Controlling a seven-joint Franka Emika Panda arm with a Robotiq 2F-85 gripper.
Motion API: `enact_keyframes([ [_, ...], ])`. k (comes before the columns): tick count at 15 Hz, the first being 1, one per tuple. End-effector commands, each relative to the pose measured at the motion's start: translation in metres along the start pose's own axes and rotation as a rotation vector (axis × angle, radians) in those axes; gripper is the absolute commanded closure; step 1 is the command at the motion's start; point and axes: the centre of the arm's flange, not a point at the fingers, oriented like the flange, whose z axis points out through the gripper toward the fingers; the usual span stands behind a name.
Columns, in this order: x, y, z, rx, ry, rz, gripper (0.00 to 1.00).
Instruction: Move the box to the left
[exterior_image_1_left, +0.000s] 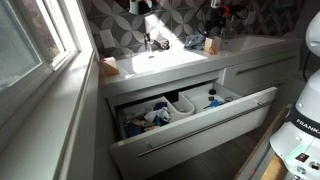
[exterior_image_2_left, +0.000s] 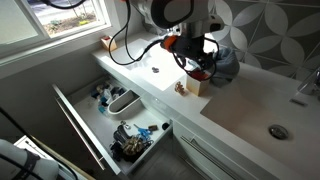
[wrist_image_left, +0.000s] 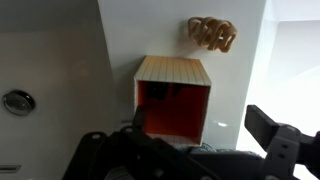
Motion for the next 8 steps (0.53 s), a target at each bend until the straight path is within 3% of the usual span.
enact_keyframes([
  [1, 0.0048, -0.0045, 0.0134, -0.014, -0.004, -0.007, 0.27],
  [8, 0.0032, -0.0079, 0.0216, -0.023, -0.002, -0.010, 0.78],
])
